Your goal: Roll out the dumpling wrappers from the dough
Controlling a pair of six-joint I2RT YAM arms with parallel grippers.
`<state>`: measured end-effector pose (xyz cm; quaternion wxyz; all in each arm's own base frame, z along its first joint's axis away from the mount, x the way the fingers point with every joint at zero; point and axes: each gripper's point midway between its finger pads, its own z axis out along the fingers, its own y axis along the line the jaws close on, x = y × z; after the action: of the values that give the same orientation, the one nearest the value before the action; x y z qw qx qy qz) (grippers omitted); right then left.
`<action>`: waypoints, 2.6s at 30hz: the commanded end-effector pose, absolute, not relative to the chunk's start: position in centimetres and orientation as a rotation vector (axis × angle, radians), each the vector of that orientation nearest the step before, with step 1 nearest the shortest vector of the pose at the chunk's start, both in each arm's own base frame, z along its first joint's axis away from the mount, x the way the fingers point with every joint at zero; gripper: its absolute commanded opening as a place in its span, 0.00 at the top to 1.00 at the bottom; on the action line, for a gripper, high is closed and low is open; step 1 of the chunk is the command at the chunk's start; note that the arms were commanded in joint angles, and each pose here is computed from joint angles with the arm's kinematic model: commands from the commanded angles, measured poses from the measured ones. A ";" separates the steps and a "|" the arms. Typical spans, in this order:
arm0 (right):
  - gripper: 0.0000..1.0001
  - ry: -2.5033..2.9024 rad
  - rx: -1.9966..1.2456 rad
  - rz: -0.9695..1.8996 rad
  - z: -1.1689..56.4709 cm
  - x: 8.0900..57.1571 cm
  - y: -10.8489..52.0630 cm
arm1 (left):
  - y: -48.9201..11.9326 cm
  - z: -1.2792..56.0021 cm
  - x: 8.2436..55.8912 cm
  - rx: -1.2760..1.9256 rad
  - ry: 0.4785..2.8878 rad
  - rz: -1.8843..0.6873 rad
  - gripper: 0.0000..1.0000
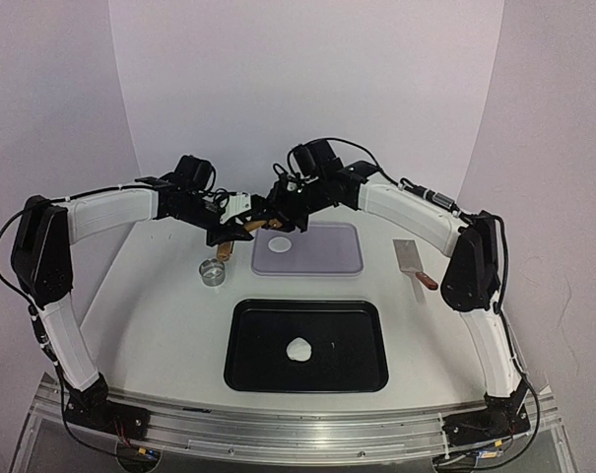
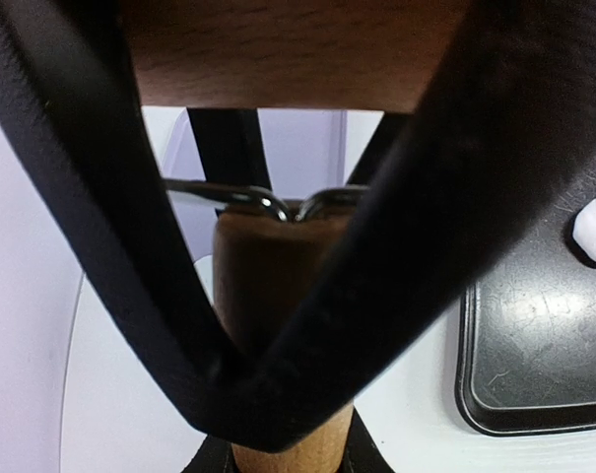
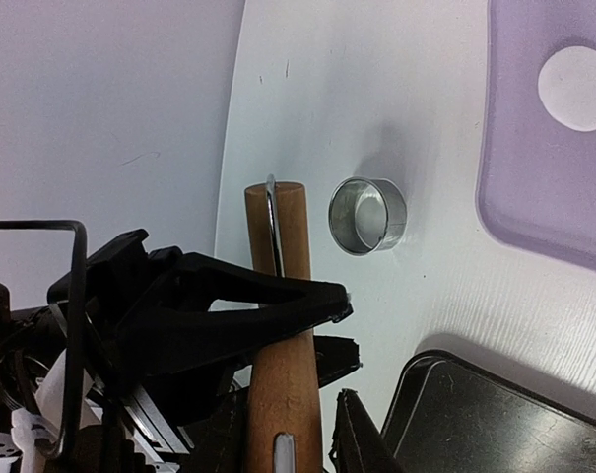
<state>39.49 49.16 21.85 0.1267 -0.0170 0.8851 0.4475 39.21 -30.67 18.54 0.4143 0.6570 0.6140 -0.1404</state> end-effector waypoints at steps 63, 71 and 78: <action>1.00 1.642 -1.922 -0.146 16.0 15.7 38.9 | -38.7 -1.0 31.3 2.035 1.872 -0.511 0.98; 1.00 1.648 -1.977 -0.190 13.7 15.4 39.0 | -38.6 -0.6 32.0 2.007 1.871 -0.458 1.00; 1.00 1.678 -2.067 -0.202 11.3 13.7 37.3 | -38.3 -1.1 32.4 2.005 1.866 -0.416 1.00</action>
<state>14.98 37.90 12.28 0.2528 -0.7479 0.6080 -0.0839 31.14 -39.77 1.50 0.1817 0.6856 0.6671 -0.2279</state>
